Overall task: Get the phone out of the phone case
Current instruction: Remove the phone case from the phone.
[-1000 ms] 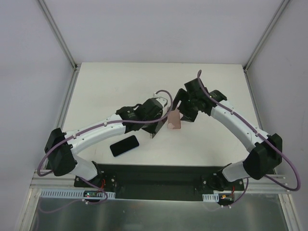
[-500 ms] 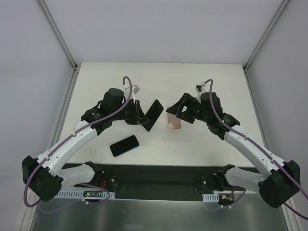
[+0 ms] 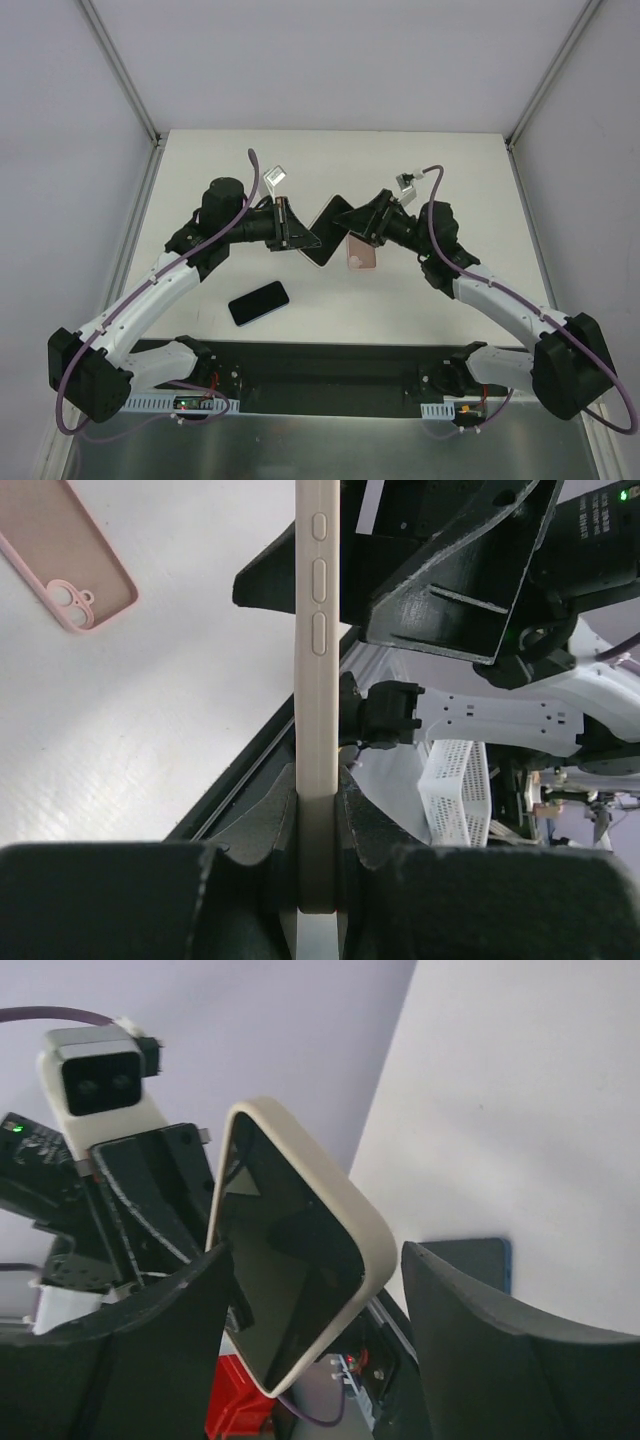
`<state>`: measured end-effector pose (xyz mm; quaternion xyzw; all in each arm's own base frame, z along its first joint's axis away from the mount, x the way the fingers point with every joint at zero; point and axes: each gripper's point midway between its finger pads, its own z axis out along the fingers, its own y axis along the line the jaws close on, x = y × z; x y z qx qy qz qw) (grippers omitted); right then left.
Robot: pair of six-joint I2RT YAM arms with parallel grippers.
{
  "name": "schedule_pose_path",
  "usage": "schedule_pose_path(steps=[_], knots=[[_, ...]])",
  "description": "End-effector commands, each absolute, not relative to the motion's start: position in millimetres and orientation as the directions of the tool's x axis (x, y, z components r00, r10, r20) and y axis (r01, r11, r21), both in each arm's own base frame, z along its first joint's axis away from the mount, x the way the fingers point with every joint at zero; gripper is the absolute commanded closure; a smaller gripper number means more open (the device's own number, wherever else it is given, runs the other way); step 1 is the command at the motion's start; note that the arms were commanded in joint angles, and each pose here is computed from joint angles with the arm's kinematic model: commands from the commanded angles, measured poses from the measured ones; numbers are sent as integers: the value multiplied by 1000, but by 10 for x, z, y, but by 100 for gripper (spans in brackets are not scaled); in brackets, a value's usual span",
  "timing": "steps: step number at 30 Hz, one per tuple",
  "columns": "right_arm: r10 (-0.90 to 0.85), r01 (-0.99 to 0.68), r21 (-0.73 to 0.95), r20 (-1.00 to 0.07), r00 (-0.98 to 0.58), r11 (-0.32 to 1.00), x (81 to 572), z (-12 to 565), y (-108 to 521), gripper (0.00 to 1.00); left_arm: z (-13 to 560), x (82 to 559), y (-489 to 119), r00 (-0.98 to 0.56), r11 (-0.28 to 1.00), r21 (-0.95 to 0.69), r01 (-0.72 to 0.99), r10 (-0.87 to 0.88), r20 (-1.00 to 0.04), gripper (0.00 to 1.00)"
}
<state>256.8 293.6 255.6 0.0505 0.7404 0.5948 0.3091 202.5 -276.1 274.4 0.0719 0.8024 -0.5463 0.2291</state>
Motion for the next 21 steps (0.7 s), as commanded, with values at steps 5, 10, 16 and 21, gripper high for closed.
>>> schedule_pose_path(steps=[5, 10, 16, 21], knots=[[490, -428, 900, -412, -768, 85, 2539, 3070, 2999, 69, 3070, 2078, -2709, -874, 228, -887, 401, -195, -445, 100], [485, -410, 906, -408, -773, 109, 2557, 2997, 2997, 99, 3050, 2084, -2717, -875, 201, -892, 406, -196, -442, 100], [442, -393, 908, -415, -795, 145, 2566, 2930, 3046, 99, 3113, 2039, -2737, -875, 166, -884, 436, -149, -460, 67], [364, -400, 908, -418, -833, 128, 2502, 2967, 3140, 99, 3233, 2003, -2726, -850, 126, -857, 499, -122, -513, 35]])
